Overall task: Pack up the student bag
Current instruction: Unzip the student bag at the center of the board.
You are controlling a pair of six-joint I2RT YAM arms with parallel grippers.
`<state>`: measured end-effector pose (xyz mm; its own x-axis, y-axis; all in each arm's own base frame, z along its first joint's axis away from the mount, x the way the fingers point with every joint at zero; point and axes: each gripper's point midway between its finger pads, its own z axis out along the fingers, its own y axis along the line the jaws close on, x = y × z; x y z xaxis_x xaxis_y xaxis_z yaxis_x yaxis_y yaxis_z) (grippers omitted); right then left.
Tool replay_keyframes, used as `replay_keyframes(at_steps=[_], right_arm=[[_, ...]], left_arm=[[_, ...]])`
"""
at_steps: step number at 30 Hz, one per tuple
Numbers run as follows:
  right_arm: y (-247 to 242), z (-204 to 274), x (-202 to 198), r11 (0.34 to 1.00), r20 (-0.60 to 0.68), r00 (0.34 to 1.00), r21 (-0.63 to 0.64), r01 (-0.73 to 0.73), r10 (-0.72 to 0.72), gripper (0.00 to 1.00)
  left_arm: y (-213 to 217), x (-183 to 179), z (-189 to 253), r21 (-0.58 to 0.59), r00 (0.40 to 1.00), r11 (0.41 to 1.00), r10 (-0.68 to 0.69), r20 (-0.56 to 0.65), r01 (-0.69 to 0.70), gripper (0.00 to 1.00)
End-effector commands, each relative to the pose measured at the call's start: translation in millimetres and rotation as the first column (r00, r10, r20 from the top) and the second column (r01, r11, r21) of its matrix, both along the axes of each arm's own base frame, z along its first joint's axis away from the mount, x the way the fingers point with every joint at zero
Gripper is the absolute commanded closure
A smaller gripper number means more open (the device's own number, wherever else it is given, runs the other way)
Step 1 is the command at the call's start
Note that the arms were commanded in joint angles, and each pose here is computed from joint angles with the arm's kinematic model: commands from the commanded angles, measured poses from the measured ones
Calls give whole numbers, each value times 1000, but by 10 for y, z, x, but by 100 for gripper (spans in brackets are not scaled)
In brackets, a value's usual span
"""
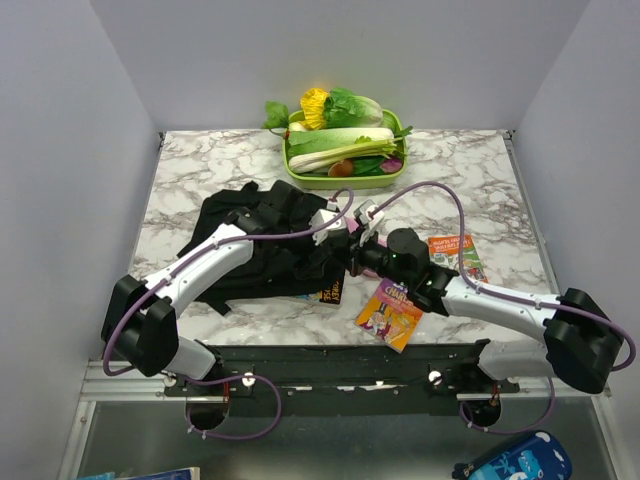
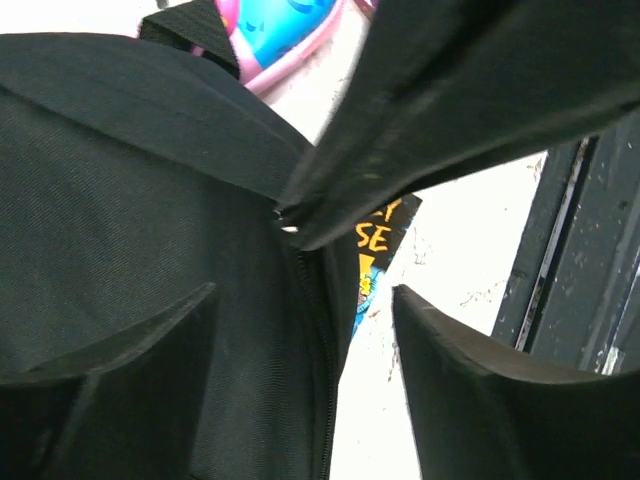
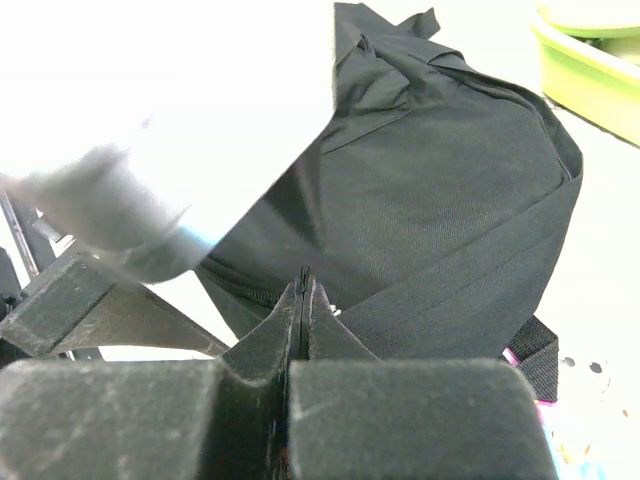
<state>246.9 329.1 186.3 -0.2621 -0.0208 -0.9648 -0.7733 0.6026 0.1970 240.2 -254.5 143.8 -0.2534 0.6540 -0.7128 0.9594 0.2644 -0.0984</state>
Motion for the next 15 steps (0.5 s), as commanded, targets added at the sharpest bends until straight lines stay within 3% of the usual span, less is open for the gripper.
replay_keyframes(at_steps=[1,4,5,8,15], right_arm=[[-7,90,189,998,10,998,-1,68,-68,99],[-28,63,267,995,6,995,-12,101,-101,99],[-25,68,294,994,6,994,-14,108,-108,99],[-43,5,372,990,-11,990,-35,138,-139,99],[-249,-148,679,961,-68,961,-88,263,-269,99]], left_arm=[[37,-238,-35,12,995,995,-97,-31,97,32],[111,-316,-81,48,993,993,-105,-57,108,52],[125,-349,-92,58,992,992,-110,-67,114,72],[138,-372,-64,78,991,990,-112,-68,117,96],[165,-466,94,97,988,983,-156,-24,157,100]])
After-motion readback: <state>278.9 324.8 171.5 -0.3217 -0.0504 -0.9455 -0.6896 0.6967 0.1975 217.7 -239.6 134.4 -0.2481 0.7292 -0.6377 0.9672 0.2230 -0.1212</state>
